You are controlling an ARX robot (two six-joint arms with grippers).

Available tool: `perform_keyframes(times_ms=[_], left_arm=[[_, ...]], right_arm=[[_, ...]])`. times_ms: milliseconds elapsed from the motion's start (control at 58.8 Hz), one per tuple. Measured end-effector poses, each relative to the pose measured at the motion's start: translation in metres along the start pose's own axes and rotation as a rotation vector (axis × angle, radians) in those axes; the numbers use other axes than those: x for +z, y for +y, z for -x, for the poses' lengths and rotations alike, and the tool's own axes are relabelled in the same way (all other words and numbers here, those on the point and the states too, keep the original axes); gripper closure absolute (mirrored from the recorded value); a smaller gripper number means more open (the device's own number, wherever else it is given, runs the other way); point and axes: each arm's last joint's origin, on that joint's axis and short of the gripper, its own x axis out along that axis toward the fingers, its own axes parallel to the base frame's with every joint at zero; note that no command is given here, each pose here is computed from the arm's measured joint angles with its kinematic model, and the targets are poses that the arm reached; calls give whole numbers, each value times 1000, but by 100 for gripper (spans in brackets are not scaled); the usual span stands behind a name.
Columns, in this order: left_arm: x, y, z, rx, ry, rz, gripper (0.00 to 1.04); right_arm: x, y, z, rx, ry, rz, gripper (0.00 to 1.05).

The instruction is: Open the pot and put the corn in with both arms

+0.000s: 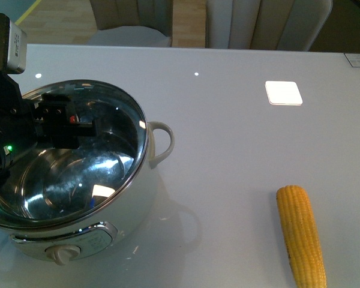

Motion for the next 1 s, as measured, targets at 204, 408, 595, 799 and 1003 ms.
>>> perform_keyframes(times_ms=[204, 408, 595, 799, 1003], left_arm=[[16, 7, 5, 24, -21, -16, 62], [53, 21, 10, 44, -91, 9, 62], [89, 61, 19, 96, -199, 59, 62], [91, 141, 30, 267, -248, 108, 62], [40, 219, 42, 451, -203, 106, 62]], right_arm=[[0, 0, 0, 0, 0, 0, 9], [0, 0, 0, 0, 0, 0, 9], [0, 0, 0, 0, 0, 0, 9], [0, 0, 0, 0, 0, 0, 9], [0, 0, 0, 0, 0, 0, 9]])
